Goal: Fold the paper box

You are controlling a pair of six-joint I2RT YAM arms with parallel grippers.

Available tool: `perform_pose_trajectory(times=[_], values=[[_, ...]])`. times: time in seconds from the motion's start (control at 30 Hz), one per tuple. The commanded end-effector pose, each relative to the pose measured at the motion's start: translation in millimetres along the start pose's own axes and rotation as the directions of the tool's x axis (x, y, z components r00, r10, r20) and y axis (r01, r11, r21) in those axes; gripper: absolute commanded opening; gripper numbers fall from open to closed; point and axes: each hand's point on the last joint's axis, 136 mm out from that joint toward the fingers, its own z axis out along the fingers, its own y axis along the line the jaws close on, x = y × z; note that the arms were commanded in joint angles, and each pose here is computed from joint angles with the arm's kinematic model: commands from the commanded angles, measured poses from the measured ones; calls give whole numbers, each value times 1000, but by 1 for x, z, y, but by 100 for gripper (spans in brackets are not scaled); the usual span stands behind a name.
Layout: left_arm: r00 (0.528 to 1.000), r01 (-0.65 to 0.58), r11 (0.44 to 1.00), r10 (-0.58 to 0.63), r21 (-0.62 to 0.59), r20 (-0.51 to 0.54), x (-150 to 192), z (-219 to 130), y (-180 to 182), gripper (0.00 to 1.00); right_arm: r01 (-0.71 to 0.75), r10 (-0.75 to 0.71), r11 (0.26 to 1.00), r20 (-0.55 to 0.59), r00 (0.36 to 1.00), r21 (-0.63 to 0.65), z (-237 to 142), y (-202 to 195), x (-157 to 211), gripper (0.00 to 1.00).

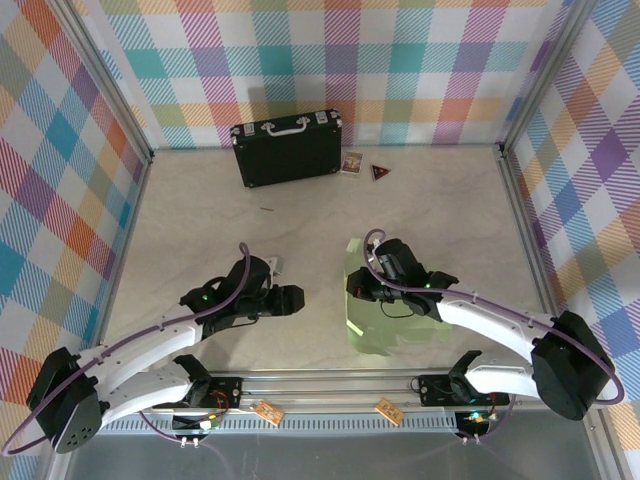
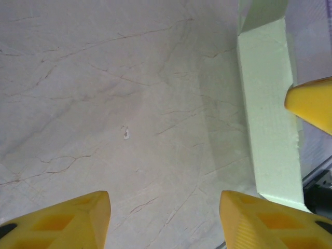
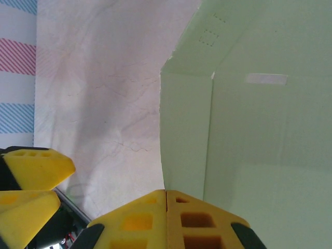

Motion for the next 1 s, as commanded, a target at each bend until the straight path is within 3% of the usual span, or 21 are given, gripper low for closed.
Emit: perform_pose_trajectory(times=[0.0, 0.2, 0.43, 0.57, 0.97], values=[[995, -7, 987, -9, 158, 99, -18, -12, -34, 60, 19, -16, 995, 30, 999, -101, -4, 23, -12, 0], [992, -50, 957, 15, 287, 123, -20, -30, -65, 66, 66, -40, 958, 98, 994, -280, -17, 70, -33, 0], [984, 30, 961, -77, 276, 161, -26, -40, -59, 69, 85, -39, 905, 119, 992, -416, -22, 100, -42, 0], [985, 29, 948, -81, 316, 154, -28, -39, -67, 71, 67, -24, 897, 102, 994, -437, -10, 93, -39, 0], [988, 102, 972, -125, 213, 95, -24, 14, -45, 69, -78, 104, 877, 30, 994, -473, 24, 48, -41, 0]])
